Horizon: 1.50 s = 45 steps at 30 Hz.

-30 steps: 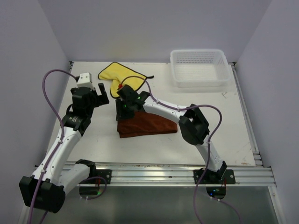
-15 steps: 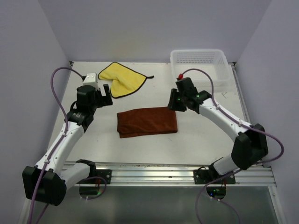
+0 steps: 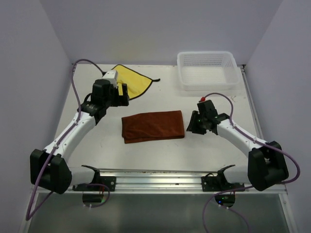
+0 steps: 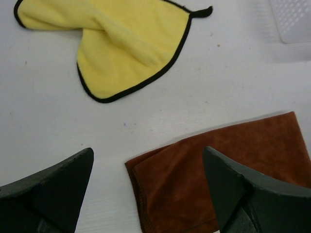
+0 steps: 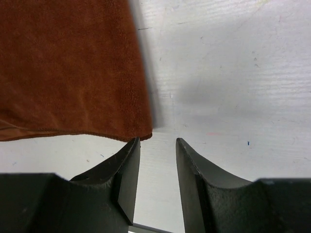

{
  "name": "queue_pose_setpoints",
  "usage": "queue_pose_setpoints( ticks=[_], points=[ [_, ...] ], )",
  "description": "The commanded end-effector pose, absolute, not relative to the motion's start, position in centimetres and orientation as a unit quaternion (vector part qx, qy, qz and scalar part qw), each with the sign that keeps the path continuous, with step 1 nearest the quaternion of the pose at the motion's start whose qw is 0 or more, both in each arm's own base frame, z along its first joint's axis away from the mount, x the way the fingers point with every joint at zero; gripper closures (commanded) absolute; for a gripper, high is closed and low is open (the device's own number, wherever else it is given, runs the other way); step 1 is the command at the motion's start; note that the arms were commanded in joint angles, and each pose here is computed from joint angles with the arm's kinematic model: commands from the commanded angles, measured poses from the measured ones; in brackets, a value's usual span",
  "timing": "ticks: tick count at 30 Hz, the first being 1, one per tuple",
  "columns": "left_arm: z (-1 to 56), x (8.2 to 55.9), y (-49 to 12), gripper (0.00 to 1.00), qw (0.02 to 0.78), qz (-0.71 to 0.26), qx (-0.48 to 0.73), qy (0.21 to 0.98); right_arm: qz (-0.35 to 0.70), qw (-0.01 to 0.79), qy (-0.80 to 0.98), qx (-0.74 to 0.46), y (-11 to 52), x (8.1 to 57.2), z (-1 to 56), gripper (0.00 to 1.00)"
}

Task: Roll the towels
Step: Fold the towel, then roll the towel

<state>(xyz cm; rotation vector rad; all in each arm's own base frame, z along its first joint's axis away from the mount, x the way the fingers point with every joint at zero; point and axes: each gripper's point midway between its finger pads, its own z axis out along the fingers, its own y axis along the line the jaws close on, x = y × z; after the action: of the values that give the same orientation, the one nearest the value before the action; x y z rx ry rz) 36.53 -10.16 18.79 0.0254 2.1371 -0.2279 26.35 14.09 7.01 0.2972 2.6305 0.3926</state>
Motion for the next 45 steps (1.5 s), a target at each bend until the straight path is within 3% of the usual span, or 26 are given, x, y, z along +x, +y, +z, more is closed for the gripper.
queue_pose_setpoints(
  ticks=[1, 11, 24, 31, 40, 45],
  points=[
    [24.5, 38.5, -14.9, 0.03, 0.518, -0.140, 0.047, 0.843, 0.212, 0.248, 0.936, 0.131, 15.4, 27.9, 7.4, 0.60],
    [22.2, 40.4, -27.5, 0.04, 0.462, -0.138, 0.147, 0.864, 0.306, 0.239, 0.909, 0.151, 16.9, 28.2, 6.7, 0.59],
    [15.5, 41.3, -36.8, 0.04, 0.393, -0.103, 0.225, 0.885, 0.304, 0.189, 0.921, 0.155, 16.9, 25.7, 1.1, 0.58],
    [14.1, 41.4, -40.0, 0.05, 0.382, -0.105, 0.241, 0.886, 0.303, 0.170, 0.924, 0.161, 16.8, 24.6, -0.5, 0.71],
    [10.1, 39.8, -41.8, 0.09, 0.347, -0.071, 0.249, 0.902, 0.287, 0.175, 0.929, 0.155, 16.1, 24.0, -1.3, 0.96],
    [8.6, 38.9, -42.8, 0.12, 0.333, -0.075, 0.232, 0.911, 0.284, 0.178, 0.929, 0.158, 15.9, 23.9, -1.5, 1.00]
  ],
)
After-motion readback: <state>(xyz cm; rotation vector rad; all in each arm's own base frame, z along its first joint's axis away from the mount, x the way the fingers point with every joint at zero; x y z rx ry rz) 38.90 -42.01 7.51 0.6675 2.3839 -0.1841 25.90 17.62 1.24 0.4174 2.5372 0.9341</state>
